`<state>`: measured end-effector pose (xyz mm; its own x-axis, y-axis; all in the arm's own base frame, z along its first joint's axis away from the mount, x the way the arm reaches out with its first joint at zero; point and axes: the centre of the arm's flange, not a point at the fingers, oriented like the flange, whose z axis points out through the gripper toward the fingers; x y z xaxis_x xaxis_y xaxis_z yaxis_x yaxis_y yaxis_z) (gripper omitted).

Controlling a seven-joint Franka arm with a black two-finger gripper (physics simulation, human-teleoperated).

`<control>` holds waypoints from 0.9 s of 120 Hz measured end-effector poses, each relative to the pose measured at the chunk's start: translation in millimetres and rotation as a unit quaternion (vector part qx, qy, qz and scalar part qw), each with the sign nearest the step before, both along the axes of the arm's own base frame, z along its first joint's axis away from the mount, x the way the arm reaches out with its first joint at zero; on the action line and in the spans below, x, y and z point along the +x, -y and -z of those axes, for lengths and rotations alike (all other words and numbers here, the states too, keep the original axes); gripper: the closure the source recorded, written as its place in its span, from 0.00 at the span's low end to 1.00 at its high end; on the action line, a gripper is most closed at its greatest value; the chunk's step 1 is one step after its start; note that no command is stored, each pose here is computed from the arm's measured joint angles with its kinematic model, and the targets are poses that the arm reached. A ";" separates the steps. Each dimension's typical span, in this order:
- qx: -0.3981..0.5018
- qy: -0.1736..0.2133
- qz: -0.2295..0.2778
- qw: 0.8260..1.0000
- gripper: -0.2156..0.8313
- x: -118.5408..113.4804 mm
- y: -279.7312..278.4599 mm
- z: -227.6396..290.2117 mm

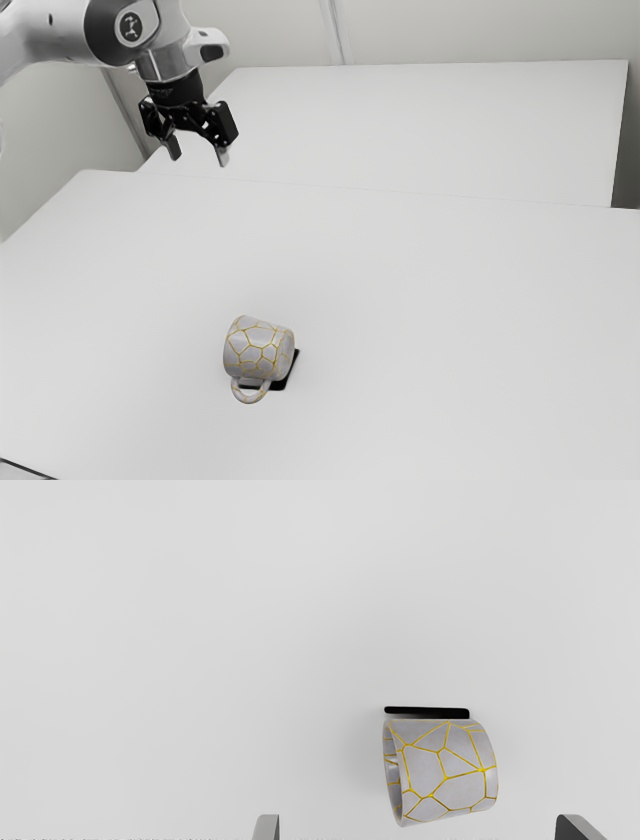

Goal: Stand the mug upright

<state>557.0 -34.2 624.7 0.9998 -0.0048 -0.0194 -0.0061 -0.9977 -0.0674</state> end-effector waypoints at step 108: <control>-0.224 -0.077 -0.052 0.970 0.21 -68.5 -68.5 160.4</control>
